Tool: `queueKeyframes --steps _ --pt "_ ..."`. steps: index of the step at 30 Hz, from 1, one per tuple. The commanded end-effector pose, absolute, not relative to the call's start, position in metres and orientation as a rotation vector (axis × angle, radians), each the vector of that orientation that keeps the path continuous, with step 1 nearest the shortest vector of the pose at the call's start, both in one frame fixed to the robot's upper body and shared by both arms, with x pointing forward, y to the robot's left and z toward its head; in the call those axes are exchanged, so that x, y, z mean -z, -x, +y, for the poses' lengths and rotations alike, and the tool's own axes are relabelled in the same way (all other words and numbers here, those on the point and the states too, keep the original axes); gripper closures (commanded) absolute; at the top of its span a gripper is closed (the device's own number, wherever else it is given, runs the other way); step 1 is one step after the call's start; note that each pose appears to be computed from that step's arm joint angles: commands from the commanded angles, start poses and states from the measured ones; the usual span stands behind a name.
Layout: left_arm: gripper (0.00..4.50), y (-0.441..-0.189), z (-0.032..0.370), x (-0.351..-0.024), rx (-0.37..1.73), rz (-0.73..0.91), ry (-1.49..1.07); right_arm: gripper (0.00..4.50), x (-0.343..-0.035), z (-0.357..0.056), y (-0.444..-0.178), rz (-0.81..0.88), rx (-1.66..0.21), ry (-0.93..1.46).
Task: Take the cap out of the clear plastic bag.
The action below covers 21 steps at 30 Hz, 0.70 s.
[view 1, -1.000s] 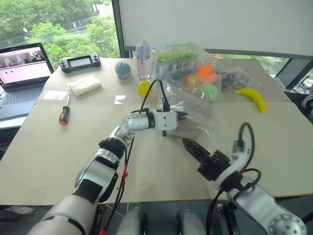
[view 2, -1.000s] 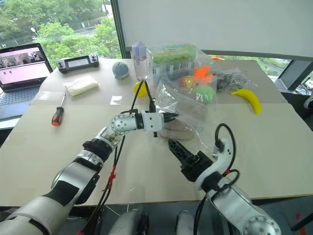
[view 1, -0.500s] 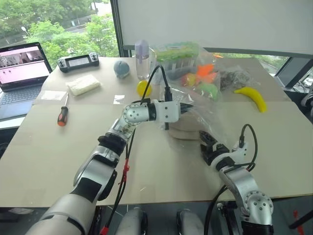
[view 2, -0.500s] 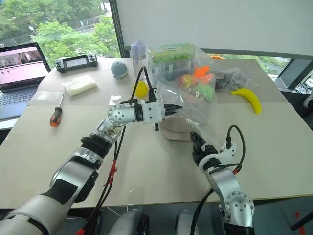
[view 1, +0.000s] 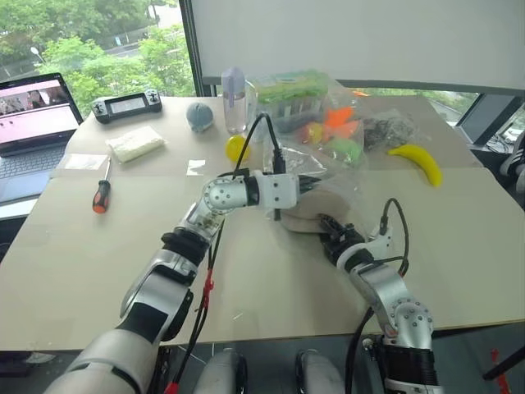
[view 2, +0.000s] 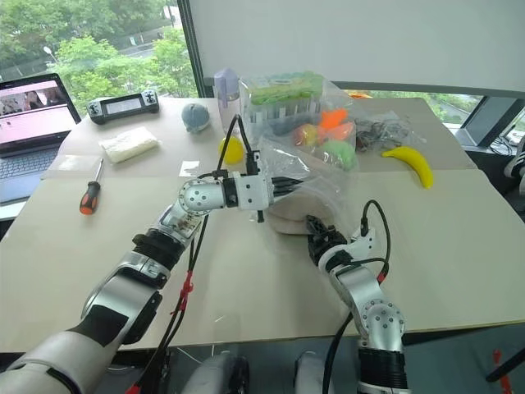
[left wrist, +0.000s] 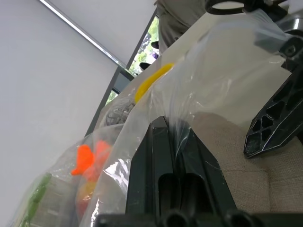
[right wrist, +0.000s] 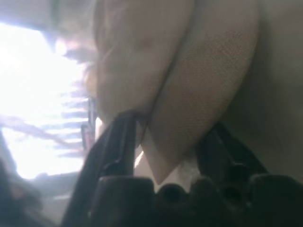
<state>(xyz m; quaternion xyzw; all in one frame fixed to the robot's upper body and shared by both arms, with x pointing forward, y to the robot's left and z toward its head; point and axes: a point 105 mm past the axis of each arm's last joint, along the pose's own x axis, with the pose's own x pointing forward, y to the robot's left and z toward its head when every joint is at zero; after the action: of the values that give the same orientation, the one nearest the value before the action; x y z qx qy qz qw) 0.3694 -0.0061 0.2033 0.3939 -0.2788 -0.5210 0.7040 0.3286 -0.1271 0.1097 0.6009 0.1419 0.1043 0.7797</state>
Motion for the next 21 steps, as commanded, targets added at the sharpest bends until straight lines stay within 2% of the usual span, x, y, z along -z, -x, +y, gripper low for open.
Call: queueKeyframes --steps 1,3,7,10,18,21 --pt "4.5 -0.365 -0.008 -0.223 1.114 -0.713 -0.866 3.83 -0.126 -0.126 -0.327 0.26 -0.277 -1.292" --pt "4.5 -0.365 -0.01 -0.221 1.115 -0.713 -0.871 4.43 -0.124 -0.124 -0.326 0.296 -0.268 -1.276" --pt "4.5 -0.362 -0.012 -0.217 1.129 -0.714 -0.875 4.47 -0.116 -0.095 -0.294 0.546 -0.391 -1.302" --pt "4.5 -0.357 -0.013 -0.212 1.139 -0.719 -0.872 4.47 -0.124 -0.096 -0.26 0.603 -0.452 -1.175" --pt "4.5 -0.356 -0.014 -0.211 1.13 -0.72 -0.886 4.47 -0.142 -0.12 -0.202 0.528 -0.476 -0.983" --pt "4.5 -0.355 -0.015 -0.209 1.134 -0.721 -0.89 4.47 -0.156 -0.121 -0.181 0.489 -0.582 -0.914"
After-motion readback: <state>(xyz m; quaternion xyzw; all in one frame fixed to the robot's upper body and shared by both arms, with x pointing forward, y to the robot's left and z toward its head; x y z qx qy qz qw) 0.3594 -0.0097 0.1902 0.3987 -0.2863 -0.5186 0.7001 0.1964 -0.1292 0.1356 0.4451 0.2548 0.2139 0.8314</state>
